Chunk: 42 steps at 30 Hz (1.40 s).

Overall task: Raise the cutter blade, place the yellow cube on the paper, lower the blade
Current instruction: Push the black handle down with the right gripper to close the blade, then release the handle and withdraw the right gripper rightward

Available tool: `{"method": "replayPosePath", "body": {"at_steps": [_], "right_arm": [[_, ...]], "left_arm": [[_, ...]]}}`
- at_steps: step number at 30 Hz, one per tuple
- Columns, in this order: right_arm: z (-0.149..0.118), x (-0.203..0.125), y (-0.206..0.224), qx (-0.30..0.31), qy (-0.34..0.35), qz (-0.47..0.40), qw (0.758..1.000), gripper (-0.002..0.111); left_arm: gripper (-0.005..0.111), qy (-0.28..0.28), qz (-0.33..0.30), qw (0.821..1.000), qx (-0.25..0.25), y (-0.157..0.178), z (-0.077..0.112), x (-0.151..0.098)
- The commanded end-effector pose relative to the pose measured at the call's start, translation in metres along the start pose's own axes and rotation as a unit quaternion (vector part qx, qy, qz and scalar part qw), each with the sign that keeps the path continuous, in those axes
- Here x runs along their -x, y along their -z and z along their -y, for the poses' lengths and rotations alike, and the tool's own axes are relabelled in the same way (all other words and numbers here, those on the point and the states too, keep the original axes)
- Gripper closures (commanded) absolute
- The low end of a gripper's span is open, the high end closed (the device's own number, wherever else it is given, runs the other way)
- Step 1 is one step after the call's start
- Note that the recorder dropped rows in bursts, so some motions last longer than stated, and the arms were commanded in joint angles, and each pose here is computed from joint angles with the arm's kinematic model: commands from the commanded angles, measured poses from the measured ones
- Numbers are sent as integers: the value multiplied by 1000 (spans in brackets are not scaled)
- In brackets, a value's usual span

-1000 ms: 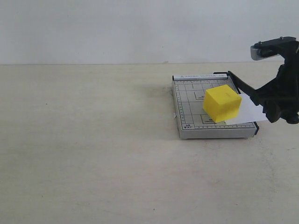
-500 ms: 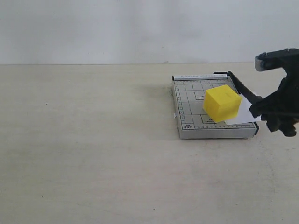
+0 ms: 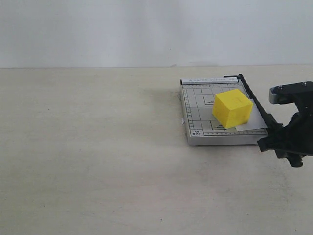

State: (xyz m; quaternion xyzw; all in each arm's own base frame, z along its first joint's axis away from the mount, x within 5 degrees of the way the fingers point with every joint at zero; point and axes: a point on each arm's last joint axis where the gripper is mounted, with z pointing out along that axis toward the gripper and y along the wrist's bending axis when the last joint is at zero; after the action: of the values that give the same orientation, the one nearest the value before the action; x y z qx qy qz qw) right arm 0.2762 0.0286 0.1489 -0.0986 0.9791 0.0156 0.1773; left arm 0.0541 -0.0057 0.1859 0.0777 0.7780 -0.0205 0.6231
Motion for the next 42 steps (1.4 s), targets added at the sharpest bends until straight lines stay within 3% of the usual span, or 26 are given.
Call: {"method": "replayPosePath", "body": {"at_steps": [1,21,24,29,34,42], "right_arm": [[-5,-26,-21,18,14,-96,995,108],[-6,-27,-22,25,46,-101,994,107],[-7,-28,-19,36,50,-107,992,90],[-8,-28,-20,36,47,-108,992,37],[-7,-25,-18,37,49,-105,993,44],[-6,-5,6,29,60,-53,996,44]], "left_arm": [[102,-3,0,1000,2,0,0,-1],[102,-3,0,1000,2,0,0,-1],[102,-3,0,1000,2,0,0,-1],[102,-3,0,1000,2,0,0,-1],[102,-3,0,1000,2,0,0,-1],[102,-3,0,1000,2,0,0,-1]]}}
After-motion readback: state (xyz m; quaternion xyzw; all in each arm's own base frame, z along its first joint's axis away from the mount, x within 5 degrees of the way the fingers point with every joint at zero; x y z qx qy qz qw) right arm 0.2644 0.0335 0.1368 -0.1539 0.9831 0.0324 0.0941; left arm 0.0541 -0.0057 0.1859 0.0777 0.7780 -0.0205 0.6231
